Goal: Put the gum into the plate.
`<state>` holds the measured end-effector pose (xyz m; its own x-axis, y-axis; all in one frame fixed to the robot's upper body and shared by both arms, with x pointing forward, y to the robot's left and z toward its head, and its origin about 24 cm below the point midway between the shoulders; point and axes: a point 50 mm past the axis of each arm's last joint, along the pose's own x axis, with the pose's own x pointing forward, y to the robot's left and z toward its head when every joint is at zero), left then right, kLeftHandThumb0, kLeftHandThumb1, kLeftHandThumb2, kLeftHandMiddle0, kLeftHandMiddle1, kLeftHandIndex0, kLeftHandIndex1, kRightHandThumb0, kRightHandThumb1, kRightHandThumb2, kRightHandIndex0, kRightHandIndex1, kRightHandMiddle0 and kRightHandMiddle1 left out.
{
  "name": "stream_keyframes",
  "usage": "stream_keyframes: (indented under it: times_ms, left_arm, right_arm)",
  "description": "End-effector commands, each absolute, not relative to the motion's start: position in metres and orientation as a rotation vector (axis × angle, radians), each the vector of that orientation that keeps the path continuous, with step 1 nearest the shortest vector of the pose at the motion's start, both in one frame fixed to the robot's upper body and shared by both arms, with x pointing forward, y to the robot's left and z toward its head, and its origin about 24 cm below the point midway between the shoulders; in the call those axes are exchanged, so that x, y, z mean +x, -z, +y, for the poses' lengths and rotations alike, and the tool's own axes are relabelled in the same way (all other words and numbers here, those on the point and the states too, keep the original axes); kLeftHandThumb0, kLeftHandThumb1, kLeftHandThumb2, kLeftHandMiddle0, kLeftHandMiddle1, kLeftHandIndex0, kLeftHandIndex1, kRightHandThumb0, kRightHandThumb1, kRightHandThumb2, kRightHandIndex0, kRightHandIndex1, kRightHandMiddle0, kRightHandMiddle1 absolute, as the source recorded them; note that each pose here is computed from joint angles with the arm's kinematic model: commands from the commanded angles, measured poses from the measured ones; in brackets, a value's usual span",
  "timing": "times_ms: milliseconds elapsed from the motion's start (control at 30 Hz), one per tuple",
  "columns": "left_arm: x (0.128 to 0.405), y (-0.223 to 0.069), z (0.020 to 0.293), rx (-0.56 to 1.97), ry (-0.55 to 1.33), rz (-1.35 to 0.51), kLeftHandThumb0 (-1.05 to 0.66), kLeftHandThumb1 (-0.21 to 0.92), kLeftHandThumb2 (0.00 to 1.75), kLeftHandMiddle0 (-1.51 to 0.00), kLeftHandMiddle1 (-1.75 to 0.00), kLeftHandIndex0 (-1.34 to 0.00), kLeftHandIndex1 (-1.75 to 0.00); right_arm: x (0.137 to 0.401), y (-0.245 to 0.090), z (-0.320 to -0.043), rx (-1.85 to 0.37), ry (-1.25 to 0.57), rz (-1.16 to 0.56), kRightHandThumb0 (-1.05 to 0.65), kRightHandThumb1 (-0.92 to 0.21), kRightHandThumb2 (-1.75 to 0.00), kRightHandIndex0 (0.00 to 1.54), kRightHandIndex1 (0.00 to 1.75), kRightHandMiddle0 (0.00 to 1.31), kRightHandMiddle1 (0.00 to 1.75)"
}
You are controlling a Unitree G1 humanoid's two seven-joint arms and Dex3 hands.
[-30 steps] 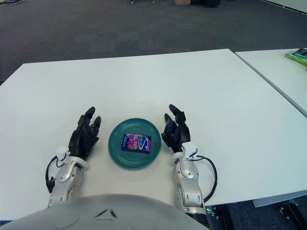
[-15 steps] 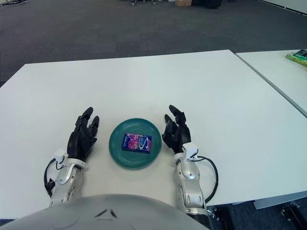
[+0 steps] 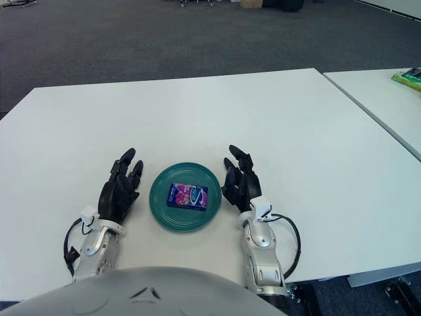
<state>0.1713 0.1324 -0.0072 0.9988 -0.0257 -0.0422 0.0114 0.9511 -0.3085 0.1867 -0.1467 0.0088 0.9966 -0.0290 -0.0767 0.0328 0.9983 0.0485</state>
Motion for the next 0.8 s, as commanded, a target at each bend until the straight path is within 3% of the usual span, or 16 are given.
stream_keyframes:
  times_ms: [0,767]
  left_arm:
    - [0.1588,0.0246,0.1279,-0.311,0.022,0.15,-1.01,0.92,0.99,-0.28,0.0,0.0,-0.49]
    - [0.1586,0.0243,0.1257,-0.318,0.017,0.137,-1.01,0.92,0.96,-0.31,-0.01,0.0,-0.48]
  right_arm:
    - [0.1799,0.0064,-0.1478,0.034,0.025,0.172,-0.7,-0.92,-0.98,0.36,0.0,0.01,0.63]
    - [0.181,0.0062,-0.1492,0.012,0.027,0.181,-0.68,-0.92,-0.99,0.33,0.0,0.0,0.58]
